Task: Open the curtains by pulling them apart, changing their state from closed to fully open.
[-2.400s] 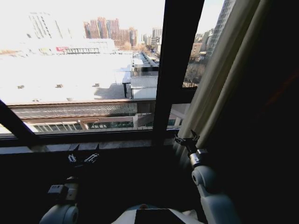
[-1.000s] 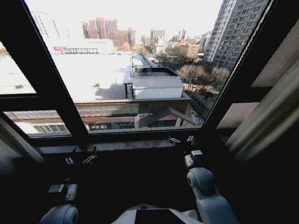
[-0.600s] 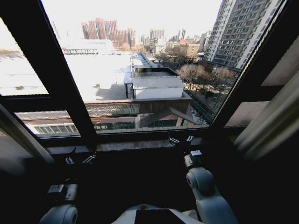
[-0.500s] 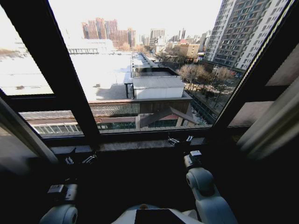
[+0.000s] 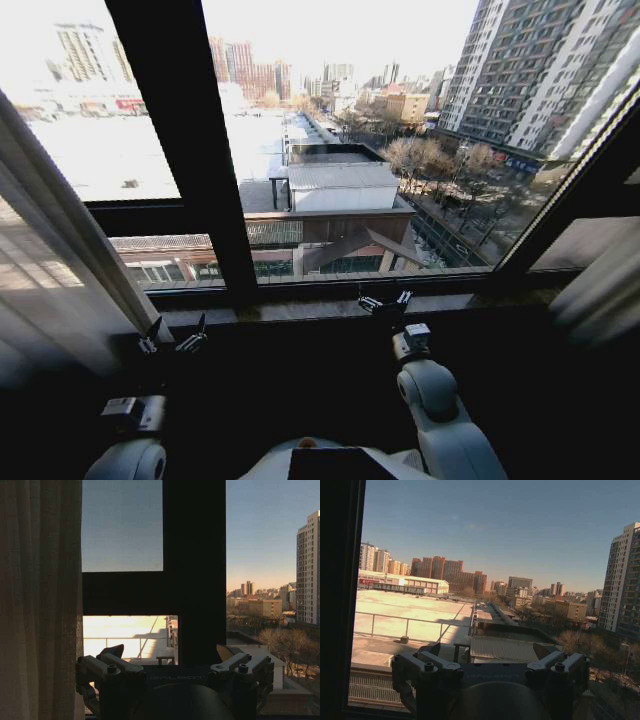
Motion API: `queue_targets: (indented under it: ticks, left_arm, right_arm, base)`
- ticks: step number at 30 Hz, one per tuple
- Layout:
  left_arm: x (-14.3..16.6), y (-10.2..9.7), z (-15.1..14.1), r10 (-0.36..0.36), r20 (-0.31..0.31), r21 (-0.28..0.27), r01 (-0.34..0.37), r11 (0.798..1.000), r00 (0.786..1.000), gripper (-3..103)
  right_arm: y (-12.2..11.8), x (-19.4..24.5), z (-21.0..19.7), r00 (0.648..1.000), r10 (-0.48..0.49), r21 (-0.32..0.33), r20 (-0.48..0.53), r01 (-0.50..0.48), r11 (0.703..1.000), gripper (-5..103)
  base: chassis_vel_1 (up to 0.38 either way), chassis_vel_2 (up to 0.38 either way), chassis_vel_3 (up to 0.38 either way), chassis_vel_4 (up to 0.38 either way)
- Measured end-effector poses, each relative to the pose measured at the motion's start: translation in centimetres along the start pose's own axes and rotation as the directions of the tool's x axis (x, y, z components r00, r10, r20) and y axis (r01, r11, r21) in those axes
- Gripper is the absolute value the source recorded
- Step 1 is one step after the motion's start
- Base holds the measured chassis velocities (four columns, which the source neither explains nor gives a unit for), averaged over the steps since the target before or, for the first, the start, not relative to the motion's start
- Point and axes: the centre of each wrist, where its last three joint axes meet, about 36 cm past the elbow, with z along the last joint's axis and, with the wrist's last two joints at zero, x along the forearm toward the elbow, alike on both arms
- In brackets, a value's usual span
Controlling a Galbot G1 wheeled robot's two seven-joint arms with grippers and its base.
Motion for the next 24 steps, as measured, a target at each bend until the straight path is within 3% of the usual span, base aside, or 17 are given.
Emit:
queue_targets:
  ticks: [15, 24]
  left_arm:
    - [-0.1, 0.0, 0.0, 0.000, 0.003, 0.000, 0.000, 1.000, 1.000, 100]
    - [-1.9, 0.9, -0.5, 0.011, -0.009, -0.021, -0.011, 1.000, 1.000, 100]
  right_arm:
    - [-0.4, -0.7, 1.4, 0.999, 0.004, 0.013, 0.044, -0.004, 1.000, 100]
    - [-0.3, -0.9, 1.7, 0.999, 0.007, 0.020, 0.042, -0.008, 1.000, 100]
  base:
    - [0.340, 0.346, -0.337, -0.357]
    - [0.095, 0.091, -0.065, -0.094]
